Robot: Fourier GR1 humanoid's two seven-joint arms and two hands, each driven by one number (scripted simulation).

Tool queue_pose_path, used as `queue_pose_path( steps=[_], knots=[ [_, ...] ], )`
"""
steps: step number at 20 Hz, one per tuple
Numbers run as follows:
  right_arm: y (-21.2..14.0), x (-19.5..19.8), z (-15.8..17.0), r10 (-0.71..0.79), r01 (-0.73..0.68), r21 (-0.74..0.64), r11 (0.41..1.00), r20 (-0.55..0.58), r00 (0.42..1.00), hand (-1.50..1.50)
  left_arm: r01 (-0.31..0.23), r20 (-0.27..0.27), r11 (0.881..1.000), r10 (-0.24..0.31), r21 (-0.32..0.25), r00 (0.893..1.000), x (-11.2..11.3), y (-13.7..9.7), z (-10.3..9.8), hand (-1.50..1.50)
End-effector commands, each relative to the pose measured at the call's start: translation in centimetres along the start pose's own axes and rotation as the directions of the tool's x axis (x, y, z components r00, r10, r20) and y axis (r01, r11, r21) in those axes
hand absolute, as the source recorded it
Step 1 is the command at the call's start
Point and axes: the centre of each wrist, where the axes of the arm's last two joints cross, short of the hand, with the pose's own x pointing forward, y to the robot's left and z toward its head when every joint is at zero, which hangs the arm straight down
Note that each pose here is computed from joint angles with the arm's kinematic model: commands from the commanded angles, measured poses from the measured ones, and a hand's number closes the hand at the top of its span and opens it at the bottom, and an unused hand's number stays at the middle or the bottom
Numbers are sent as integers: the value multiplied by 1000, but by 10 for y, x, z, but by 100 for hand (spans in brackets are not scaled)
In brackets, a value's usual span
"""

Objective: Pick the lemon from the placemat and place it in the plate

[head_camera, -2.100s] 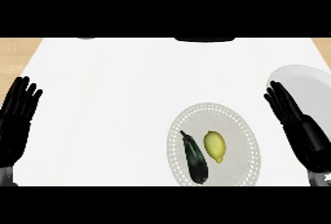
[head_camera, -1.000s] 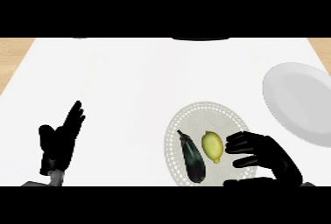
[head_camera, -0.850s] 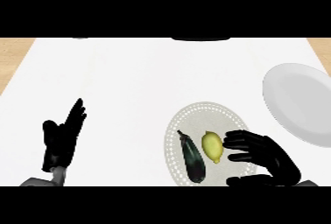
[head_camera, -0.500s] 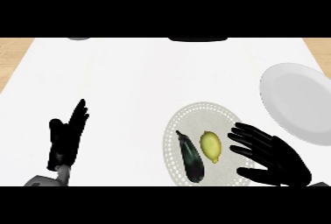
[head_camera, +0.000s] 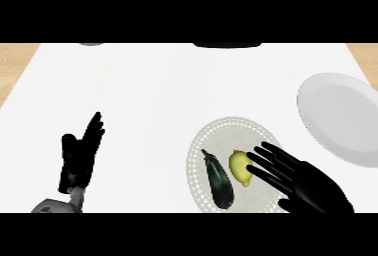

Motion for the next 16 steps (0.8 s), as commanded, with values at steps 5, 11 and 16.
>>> queue_pose_path(
  steps=[5, 11, 16],
  knots=[
    [6, 14, -23, 51, -38, 121, 992, -106, 993, -150, 6, 21, 1000, -6, -4, 1000, -16, -5, -1, 0],
    [0, 12, -46, 66, -54, 134, 990, -91, 994, -150, 12, -8, 1000, -12, -14, 1000, -5, 1, -6, 0],
    [30, -2, -34, 59, -43, 164, 986, -96, 994, -150, 13, 22, 1000, -13, 10, 1000, 7, 2, 4, 0]
  ],
)
